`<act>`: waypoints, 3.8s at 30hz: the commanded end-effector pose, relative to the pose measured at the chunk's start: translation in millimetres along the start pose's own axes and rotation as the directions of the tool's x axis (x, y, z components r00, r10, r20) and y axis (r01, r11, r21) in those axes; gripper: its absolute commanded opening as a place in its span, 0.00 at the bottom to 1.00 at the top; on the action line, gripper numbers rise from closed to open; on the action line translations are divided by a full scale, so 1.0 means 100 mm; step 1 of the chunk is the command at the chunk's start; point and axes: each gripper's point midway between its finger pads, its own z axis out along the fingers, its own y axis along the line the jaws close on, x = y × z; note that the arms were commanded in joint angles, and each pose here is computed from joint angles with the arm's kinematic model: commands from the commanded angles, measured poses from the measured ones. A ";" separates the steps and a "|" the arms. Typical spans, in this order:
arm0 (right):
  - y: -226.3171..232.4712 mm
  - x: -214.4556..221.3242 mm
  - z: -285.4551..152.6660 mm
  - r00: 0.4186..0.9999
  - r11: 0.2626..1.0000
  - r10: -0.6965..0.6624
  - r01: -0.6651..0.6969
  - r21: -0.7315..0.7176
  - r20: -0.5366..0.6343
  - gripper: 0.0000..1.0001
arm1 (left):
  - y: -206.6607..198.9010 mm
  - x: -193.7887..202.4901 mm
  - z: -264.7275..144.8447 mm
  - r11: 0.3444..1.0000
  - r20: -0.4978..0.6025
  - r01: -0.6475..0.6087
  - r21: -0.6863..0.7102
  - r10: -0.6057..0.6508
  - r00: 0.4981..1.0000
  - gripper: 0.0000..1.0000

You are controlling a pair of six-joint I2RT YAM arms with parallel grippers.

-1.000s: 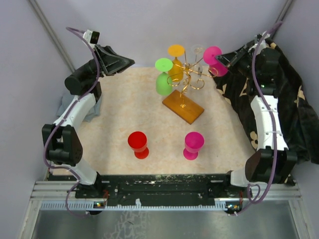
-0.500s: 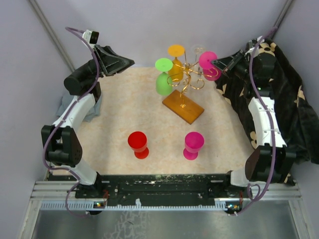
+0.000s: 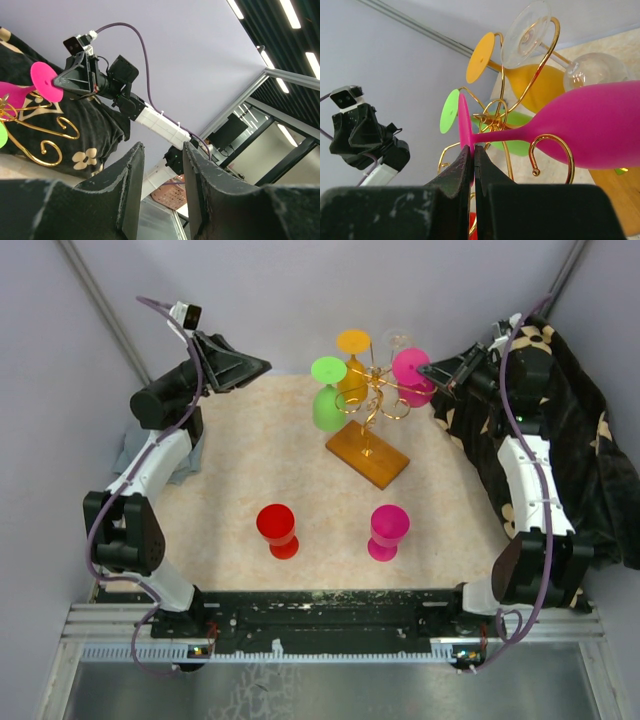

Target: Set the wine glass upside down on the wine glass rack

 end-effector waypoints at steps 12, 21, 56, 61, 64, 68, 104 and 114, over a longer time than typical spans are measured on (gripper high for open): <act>0.18 0.04 -0.34 0.997 0.998 -0.052 0.053 -0.016 0.054 0.00 | -0.11 0.05 0.01 0.998 -0.016 -0.056 -0.014 0.056 0.998 0.41; 0.07 -0.02 -0.43 0.995 0.999 -0.036 0.035 0.018 0.089 0.00 | -0.14 0.06 0.01 0.998 -0.024 -0.058 -0.010 0.058 0.998 0.41; -0.43 -0.30 -0.16 0.993 0.998 0.039 -0.046 0.053 0.115 0.21 | -0.14 0.10 0.00 0.998 -0.034 -0.064 -0.021 0.064 0.997 0.42; -0.48 -0.32 -0.17 0.992 0.996 0.032 -0.042 0.081 0.124 0.31 | -0.13 0.10 0.00 0.997 -0.041 -0.067 -0.025 0.066 0.997 0.42; -0.47 -0.35 -0.21 0.990 0.995 0.024 -0.037 0.089 0.139 0.35 | -0.12 0.10 0.00 0.997 -0.052 -0.069 -0.030 0.067 0.996 0.42; -0.50 -0.43 -0.31 0.985 0.991 0.000 -0.023 0.133 0.170 0.37 | -0.07 0.09 0.01 0.997 -0.055 -0.062 -0.053 0.059 0.997 0.41; 0.36 -0.36 -0.95 0.929 0.972 -0.205 0.156 0.176 0.308 0.37 | 1.28 1.58 -1.62 0.236 -0.365 -0.315 -0.919 -0.211 0.907 0.35; 0.39 -0.34 -0.93 0.933 0.979 -0.183 0.145 0.142 0.310 0.37 | 1.14 2.01 -1.98 0.157 -0.385 -0.353 -0.922 -0.299 0.873 0.35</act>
